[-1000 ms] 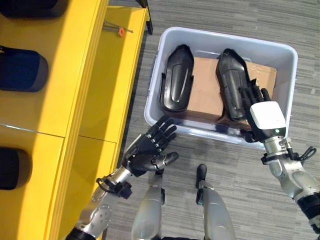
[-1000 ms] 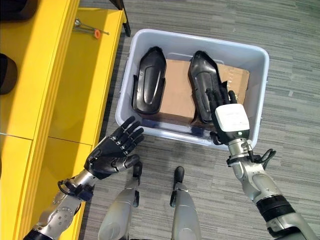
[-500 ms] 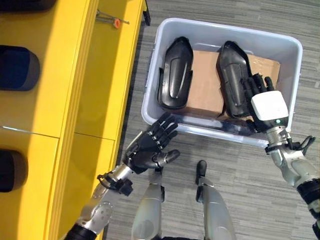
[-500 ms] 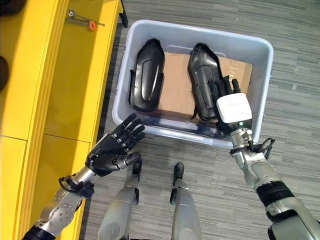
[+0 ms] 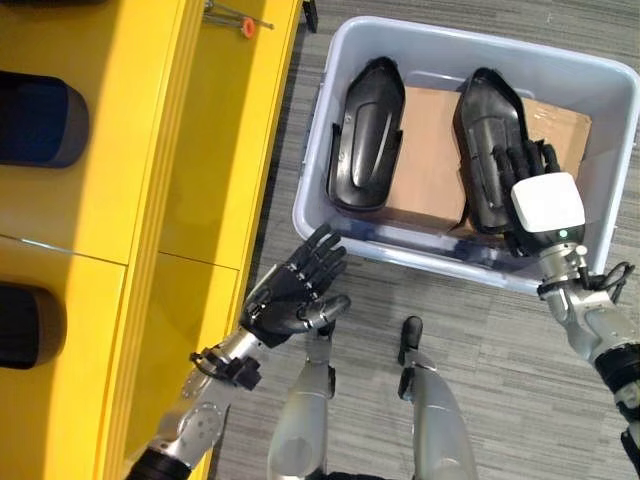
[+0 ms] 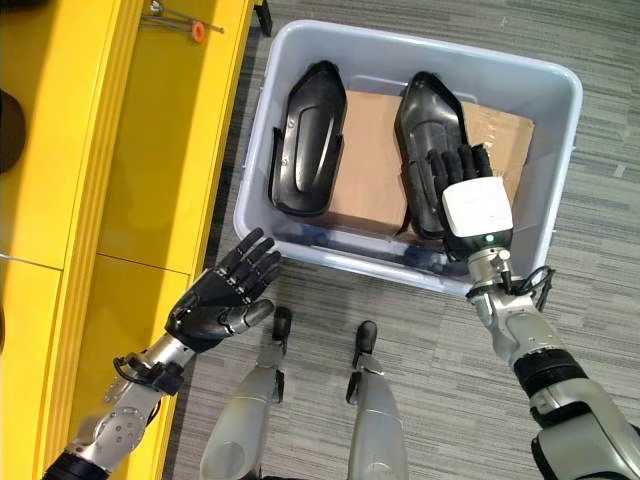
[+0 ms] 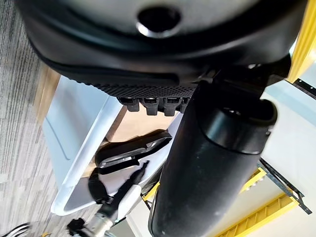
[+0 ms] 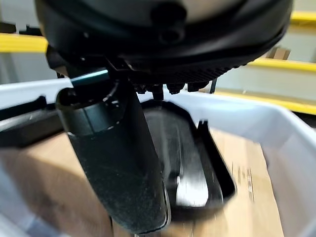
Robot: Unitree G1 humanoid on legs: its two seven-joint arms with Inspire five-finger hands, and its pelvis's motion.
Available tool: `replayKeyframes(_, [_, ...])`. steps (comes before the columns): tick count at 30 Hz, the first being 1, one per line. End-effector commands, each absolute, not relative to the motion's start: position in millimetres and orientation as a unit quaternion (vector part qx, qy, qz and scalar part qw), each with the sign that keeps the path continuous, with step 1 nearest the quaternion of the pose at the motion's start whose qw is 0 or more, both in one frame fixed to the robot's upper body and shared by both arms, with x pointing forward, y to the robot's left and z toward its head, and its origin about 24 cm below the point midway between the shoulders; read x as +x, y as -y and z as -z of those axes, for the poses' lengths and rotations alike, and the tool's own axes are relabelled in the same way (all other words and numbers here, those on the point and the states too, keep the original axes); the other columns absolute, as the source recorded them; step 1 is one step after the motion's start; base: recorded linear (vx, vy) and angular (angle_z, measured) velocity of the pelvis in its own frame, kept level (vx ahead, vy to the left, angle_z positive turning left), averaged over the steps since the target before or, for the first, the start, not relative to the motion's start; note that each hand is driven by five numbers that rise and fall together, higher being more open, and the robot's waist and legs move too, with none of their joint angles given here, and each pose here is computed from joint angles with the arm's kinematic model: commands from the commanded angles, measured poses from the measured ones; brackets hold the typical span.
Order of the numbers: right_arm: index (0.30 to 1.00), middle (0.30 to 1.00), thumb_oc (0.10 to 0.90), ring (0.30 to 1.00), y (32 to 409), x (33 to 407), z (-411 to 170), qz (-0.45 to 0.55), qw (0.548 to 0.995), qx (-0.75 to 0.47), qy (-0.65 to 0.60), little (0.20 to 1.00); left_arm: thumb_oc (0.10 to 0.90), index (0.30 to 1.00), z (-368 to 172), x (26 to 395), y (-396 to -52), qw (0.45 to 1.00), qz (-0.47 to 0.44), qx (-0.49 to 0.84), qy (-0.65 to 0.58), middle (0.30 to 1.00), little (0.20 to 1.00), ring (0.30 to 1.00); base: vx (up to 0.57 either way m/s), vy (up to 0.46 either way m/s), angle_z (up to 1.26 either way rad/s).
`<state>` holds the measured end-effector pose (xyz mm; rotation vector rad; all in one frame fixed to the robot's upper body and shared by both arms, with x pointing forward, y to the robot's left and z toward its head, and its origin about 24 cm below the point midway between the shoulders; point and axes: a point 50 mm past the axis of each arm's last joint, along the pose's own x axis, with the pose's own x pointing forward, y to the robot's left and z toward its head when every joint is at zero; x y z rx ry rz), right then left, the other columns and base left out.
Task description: Move parts from the plastic box to the shelf.
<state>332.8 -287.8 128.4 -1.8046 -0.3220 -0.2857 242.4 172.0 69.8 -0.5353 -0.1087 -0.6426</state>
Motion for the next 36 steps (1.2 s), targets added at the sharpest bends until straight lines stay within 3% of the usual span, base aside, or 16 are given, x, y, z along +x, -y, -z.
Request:
replayKeyframes(1, [1.0, 1.0, 0.9, 1.0, 292.3, 339.9, -167.1, 0.16, 0.575, -0.781, 0.186, 1.0, 0.9, 1.0, -92.8, 236.6, -161.3, 0.885, 0.357, -0.273, 0.116, 1.0, 1.0, 1.0, 0.0, 0.0, 0.0])
replayKeyframes(11, [1.0, 1.0, 0.9, 1.0, 282.6, 333.3, -142.2, 0.143, 0.593, -0.772, 0.18, 1.0, 0.9, 1.0, -90.9, 236.2, -159.2, 0.882, 0.36, -0.283, 0.11, 1.0, 1.0, 1.0, 0.0, 0.0, 0.0])
replayKeyframes(23, [1.0, 1.0, 0.9, 1.0, 300.3, 346.1, -142.7, 0.173, 0.6, -0.773, 0.11, 1.0, 0.9, 1.0, -93.2, 245.1, -157.2, 0.893, 0.358, -0.249, 0.109, 1.0, 1.0, 1.0, 0.0, -0.027, 0.0])
replayKeyframes(24, [0.38, 0.38, 0.457, 0.38, 301.2, 351.7, -148.1, 0.172, 0.587, -0.787, 0.089, 0.38, 0.9, 1.0, -93.0, 246.4, -155.3, 0.894, 0.361, -0.244, 0.106, 1.0, 1.0, 1.0, -0.01, -0.044, 0.01])
replayKeyframes(25, [0.3, 0.3, 0.4, 0.3, 303.5, 352.4, -148.2, 0.174, 0.581, -0.791, 0.074, 0.3, 0.9, 1.0, -93.0, 246.7, -154.4, 0.894, 0.361, -0.245, 0.104, 1.0, 1.0, 1.0, -0.01, -0.049, 0.01])
replayKeyframes(36, [0.3, 0.3, 0.4, 0.3, 316.5, 359.1, -138.0, 0.21, 0.615, -0.76, -0.015, 0.3, 0.9, 1.0, -89.3, 248.2, -146.6, 0.891, 0.376, -0.237, 0.09, 1.0, 1.0, 1.0, -0.01, -0.026, 0.0])
